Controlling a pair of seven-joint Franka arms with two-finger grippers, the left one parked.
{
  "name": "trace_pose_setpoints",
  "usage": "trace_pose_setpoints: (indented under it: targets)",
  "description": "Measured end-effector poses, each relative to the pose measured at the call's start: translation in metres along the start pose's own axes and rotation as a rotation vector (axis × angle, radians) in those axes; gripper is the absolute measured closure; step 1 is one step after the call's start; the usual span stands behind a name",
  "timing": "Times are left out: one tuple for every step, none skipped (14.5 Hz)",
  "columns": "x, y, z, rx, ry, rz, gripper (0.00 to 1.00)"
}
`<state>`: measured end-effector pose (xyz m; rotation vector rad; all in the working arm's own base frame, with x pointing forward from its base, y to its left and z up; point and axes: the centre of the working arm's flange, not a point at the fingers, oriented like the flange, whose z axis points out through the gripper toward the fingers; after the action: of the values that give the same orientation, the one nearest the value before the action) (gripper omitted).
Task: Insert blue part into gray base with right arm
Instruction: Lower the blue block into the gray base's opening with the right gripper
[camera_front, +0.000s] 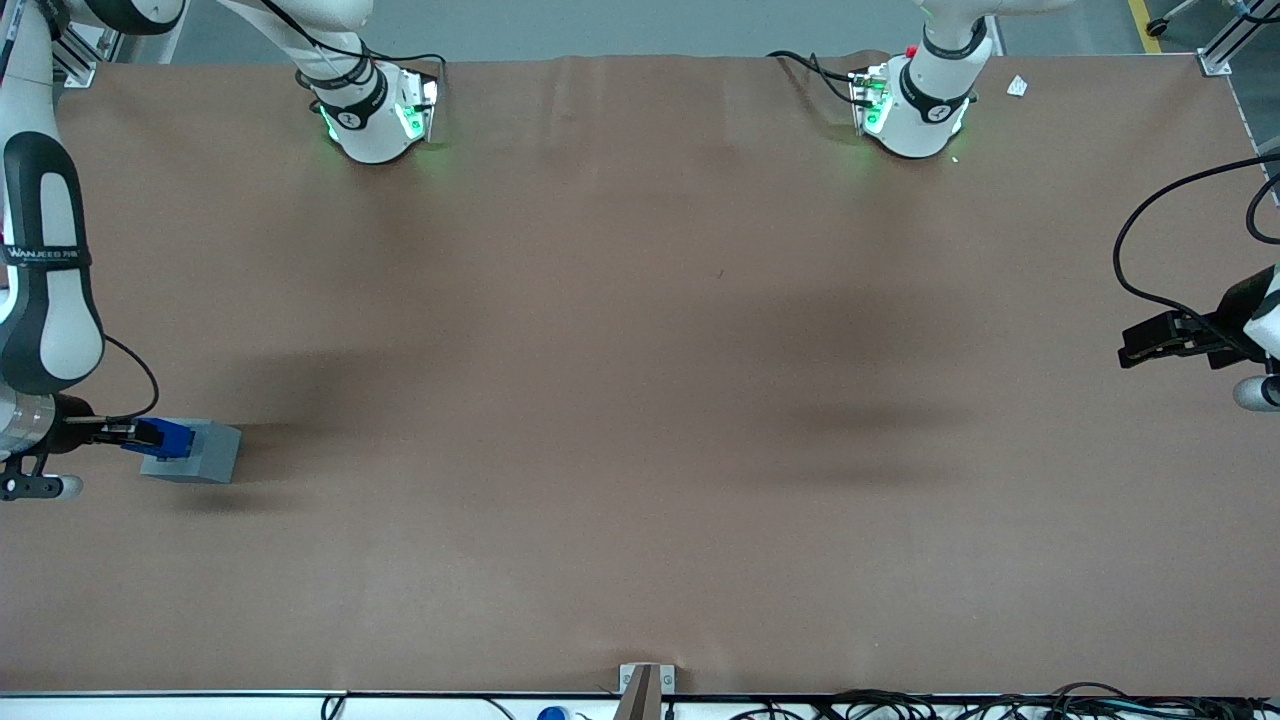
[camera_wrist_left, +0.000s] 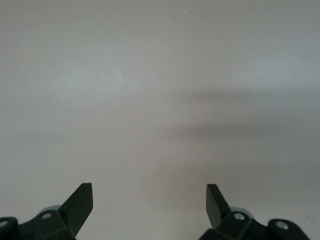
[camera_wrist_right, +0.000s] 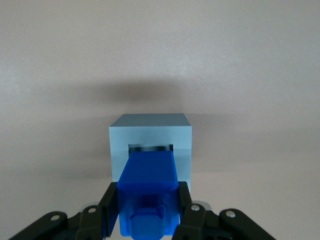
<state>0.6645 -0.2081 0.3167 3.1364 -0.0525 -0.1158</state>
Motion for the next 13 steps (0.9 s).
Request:
trace_pose_setpoints:
  targets:
    - [0.0004, 0.0001, -0.0004, -0.001, 0.003, 0.0, 0.49]
    - [0.0006, 0.0001, -0.0007, -0.001, 0.005, 0.0, 0.49]
    - [0.0007, 0.0001, -0.0008, -0.001, 0.005, 0.0, 0.49]
    - [0.0007, 0.0, -0.0008, 0.0, 0.006, 0.001, 0.49]
    - [0.0008, -0.0002, -0.0008, 0.003, 0.007, 0.003, 0.49]
    - [0.001, -0.0006, -0.0009, 0.006, 0.009, 0.004, 0.49]
    - [0.0015, -0.0009, -0.0011, 0.007, 0.013, 0.004, 0.49]
    - [0.0019, -0.001, -0.0009, 0.008, 0.016, 0.005, 0.49]
    - [0.0022, -0.0011, 0.0, 0.009, 0.016, 0.006, 0.49]
    - [0.0024, -0.0013, 0.0011, 0.01, 0.015, 0.005, 0.49]
    - [0.0025, -0.0013, 0.0022, 0.01, 0.014, 0.005, 0.49]
    - [0.0026, -0.0013, 0.003, 0.011, 0.013, 0.005, 0.49]
    - [0.0026, -0.0013, 0.0036, 0.011, 0.013, 0.006, 0.49]
